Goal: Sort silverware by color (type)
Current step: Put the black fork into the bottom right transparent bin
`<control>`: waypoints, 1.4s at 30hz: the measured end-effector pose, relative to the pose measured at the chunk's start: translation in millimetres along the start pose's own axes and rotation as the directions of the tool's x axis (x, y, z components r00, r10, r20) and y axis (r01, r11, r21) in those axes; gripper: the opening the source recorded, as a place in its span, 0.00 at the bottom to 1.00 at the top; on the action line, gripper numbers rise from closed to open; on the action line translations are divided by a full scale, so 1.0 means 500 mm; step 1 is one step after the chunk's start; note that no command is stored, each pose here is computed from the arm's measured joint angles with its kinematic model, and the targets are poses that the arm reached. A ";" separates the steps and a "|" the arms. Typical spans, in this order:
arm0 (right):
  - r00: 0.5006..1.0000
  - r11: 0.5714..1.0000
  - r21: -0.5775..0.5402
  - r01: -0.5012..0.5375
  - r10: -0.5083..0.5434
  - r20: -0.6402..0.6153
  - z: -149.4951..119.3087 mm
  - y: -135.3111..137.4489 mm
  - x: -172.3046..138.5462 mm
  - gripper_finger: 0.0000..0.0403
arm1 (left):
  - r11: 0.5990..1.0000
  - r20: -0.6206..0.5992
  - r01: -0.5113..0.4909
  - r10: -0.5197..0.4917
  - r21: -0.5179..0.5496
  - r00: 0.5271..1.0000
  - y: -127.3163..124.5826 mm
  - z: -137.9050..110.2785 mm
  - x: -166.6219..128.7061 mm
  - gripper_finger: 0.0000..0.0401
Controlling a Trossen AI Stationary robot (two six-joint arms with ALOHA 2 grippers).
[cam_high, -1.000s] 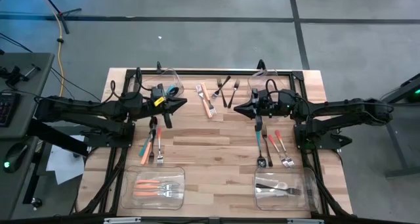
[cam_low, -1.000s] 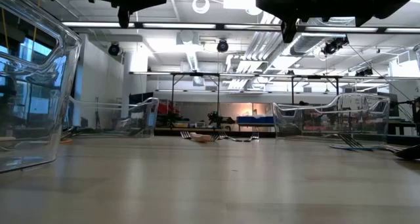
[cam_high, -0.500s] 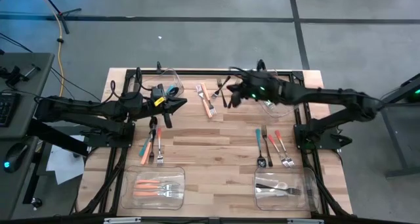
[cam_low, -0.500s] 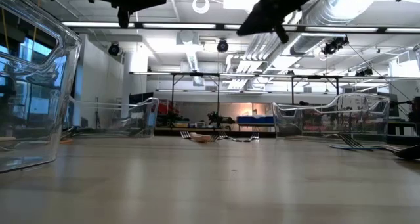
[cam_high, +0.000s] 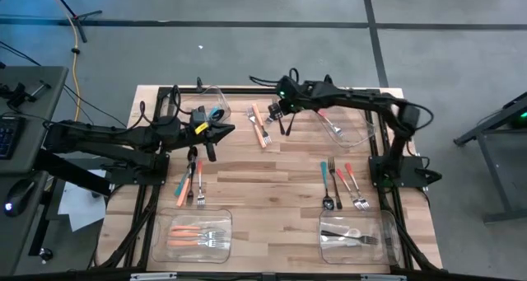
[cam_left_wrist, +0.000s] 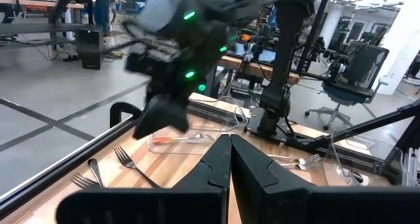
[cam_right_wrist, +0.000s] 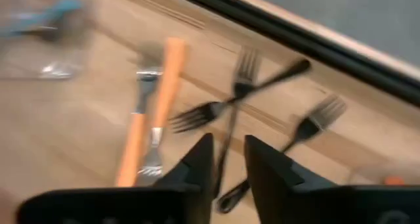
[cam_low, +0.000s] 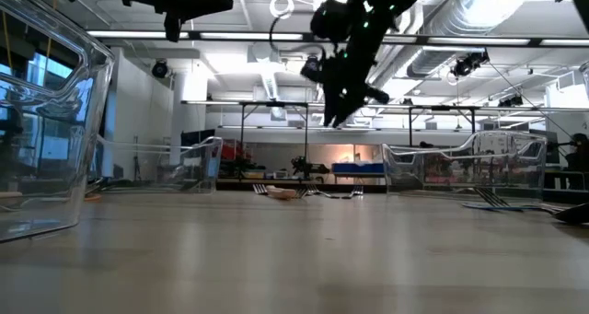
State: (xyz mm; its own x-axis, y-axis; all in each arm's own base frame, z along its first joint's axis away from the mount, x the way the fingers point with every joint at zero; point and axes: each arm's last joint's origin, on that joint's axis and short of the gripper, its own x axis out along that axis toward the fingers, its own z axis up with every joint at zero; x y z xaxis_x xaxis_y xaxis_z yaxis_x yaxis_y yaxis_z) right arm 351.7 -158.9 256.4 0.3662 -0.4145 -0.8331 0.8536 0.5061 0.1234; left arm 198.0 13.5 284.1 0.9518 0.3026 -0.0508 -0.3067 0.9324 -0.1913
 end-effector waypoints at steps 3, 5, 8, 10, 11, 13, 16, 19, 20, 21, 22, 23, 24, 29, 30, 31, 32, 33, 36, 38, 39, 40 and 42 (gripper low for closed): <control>0.994 0.992 0.092 0.090 -0.084 -0.064 0.009 -0.013 0.040 0.28 | 1.000 -0.003 0.013 -0.013 0.000 1.000 -0.001 0.000 0.000 0.00; 0.986 0.983 0.124 0.133 -0.120 -0.113 0.011 -0.022 0.070 0.33 | 1.000 -0.004 0.019 -0.019 0.000 1.000 -0.001 0.000 0.000 0.00; 0.976 0.977 0.141 0.159 -0.135 -0.170 0.012 -0.034 0.102 0.35 | 1.000 -0.005 0.019 -0.019 0.001 1.000 -0.001 0.000 0.000 0.00; 0.968 0.973 0.159 0.165 -0.129 -0.215 0.007 -0.039 0.119 0.36 | 1.000 -0.005 0.019 -0.019 0.001 1.000 -0.001 0.000 0.000 0.00; 0.962 0.972 0.162 0.172 -0.130 -0.238 0.003 -0.041 0.127 0.36 | 1.000 -0.005 0.019 -0.019 0.001 1.000 -0.001 0.000 0.000 0.00; 0.953 0.967 0.170 0.191 -0.142 -0.267 -0.004 -0.043 0.139 0.36 | 1.000 -0.005 0.019 -0.019 0.001 1.000 -0.001 0.000 0.000 0.00; 0.945 0.967 0.162 0.198 -0.145 -0.292 -0.014 -0.037 0.143 0.36 | 1.000 -0.006 0.019 -0.019 0.002 1.000 -0.001 -0.001 0.000 0.00; 0.945 0.970 0.147 0.193 -0.143 -0.294 -0.021 -0.026 0.142 0.36 | 1.000 -0.006 0.019 -0.019 0.002 1.000 -0.001 -0.001 0.000 0.00; 0.945 0.970 0.147 0.192 -0.143 -0.293 -0.023 -0.023 0.141 0.36 | 1.000 -0.007 0.019 -0.019 0.002 1.000 -0.001 -0.001 0.000 0.00; 0.945 0.967 0.155 0.202 -0.151 -0.289 -0.025 -0.020 0.140 0.36 | 1.000 -0.007 0.019 -0.019 0.002 1.000 -0.001 -0.001 0.000 0.00; 0.944 0.965 0.153 0.211 -0.161 -0.287 -0.028 -0.017 0.138 0.36 | 1.000 -0.007 0.019 -0.019 0.002 1.000 -0.001 -0.001 0.000 0.00; 0.944 0.962 0.161 0.219 -0.167 -0.286 -0.031 -0.015 0.138 0.36 | 1.000 -0.007 0.019 -0.019 0.002 1.000 -0.001 -0.001 0.000 0.00; 0.944 0.961 0.163 0.225 -0.173 -0.283 -0.033 -0.012 0.139 0.36 | 1.000 -0.007 0.019 -0.019 0.002 1.000 -0.001 -0.001 0.000 0.00; 0.933 0.944 0.200 0.264 -0.197 -0.302 -0.045 -0.010 0.162 0.36 | 1.000 -0.007 0.019 -0.019 0.002 1.000 -0.001 -0.001 0.000 0.00; 0.931 0.939 0.211 0.271 -0.199 -0.306 -0.046 -0.010 0.167 0.36 | 1.000 -0.007 0.019 -0.019 0.002 1.000 -0.001 -0.001 0.000 0.00; 0.929 0.936 0.219 0.275 -0.200 -0.312 -0.049 -0.010 0.170 0.36 | 1.000 -0.007 0.019 -0.019 0.002 1.000 -0.001 -0.001 0.000 0.00; 0.928 0.933 0.228 0.279 -0.201 -0.314 -0.051 -0.008 0.172 0.36 | 1.000 -0.007 0.019 -0.019 0.002 1.000 -0.001 -0.001 0.000 0.00; 0.928 0.931 0.231 0.283 -0.205 -0.311 -0.052 -0.006 0.172 0.36 | 1.000 -0.006 0.019 -0.019 0.002 1.000 -0.001 -0.001 0.000 0.00; 0.930 0.920 0.237 0.312 -0.245 -0.274 -0.056 0.001 0.170 0.36 | 1.000 -0.005 0.019 -0.019 0.001 1.000 -0.001 0.000 0.000 0.00; 0.931 0.915 0.246 0.318 -0.253 -0.265 -0.058 0.005 0.169 0.36 | 1.000 -0.003 0.019 -0.019 0.001 1.000 -0.001 0.000 0.000 0.00; 0.932 0.916 0.249 0.315 -0.248 -0.264 -0.059 0.006 0.169 0.36 | 1.000 -0.003 0.019 -0.019 0.001 1.000 -0.001 0.000 0.000 0.00; 0.933 0.917 0.249 0.311 -0.245 -0.263 -0.060 0.009 0.168 0.36 | 1.000 -0.003 0.019 -0.019 0.001 1.000 -0.001 0.000 0.000 0.00; 0.934 0.919 0.245 0.310 -0.246 -0.259 -0.065 0.015 0.166 0.36 | 1.000 -0.003 0.019 -0.019 0.011 1.000 -0.001 0.000 0.000 0.00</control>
State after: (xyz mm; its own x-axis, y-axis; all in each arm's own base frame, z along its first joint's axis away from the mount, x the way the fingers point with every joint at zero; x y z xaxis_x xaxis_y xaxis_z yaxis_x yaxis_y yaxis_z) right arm 376.7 -165.1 170.7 0.0360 -0.3158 -0.9481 0.9884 0.1515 -0.0129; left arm 198.2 12.9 284.2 0.9575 0.2840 -0.0499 -0.2883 0.9401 -0.1819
